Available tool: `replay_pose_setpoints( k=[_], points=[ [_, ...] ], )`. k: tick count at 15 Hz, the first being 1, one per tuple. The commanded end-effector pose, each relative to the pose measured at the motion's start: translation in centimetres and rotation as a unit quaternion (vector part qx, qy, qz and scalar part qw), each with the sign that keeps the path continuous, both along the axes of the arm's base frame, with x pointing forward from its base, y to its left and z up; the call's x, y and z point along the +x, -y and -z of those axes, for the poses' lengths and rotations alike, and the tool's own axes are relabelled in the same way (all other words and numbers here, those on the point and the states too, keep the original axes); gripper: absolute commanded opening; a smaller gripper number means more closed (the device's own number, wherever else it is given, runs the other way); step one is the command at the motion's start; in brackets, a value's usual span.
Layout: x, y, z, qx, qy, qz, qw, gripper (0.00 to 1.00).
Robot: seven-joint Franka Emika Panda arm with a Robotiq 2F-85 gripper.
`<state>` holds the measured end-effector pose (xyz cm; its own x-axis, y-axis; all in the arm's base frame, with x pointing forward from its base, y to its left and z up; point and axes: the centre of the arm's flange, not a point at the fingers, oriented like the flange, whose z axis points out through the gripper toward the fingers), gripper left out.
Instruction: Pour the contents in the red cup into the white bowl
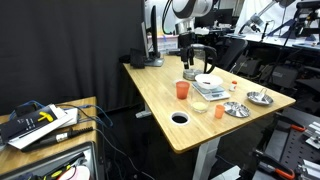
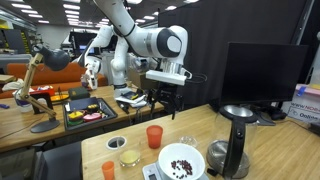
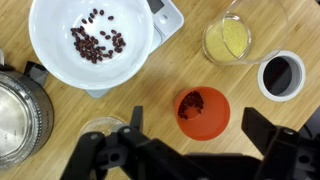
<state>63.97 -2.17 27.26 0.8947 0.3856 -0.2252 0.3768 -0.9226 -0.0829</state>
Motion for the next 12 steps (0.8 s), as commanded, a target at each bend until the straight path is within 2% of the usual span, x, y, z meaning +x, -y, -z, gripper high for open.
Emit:
replay_pose_setpoints(
  k=[1, 7, 8, 12],
  points=[
    [0.2, -0.3, -0.1, 0.002, 0.003, -0.001, 1.0000, 1.00],
    [0.7, -1.8, 0.2, -0.007, 0.003, -0.014, 0.9999, 1.00],
    [1.0, -2.1, 0.5, -0.020, -0.010, -0.020, 0.9995, 1.00],
    [2.6, -4.0, 1.9, -0.077, -0.019, -0.056, 0.9953, 1.00]
  ],
)
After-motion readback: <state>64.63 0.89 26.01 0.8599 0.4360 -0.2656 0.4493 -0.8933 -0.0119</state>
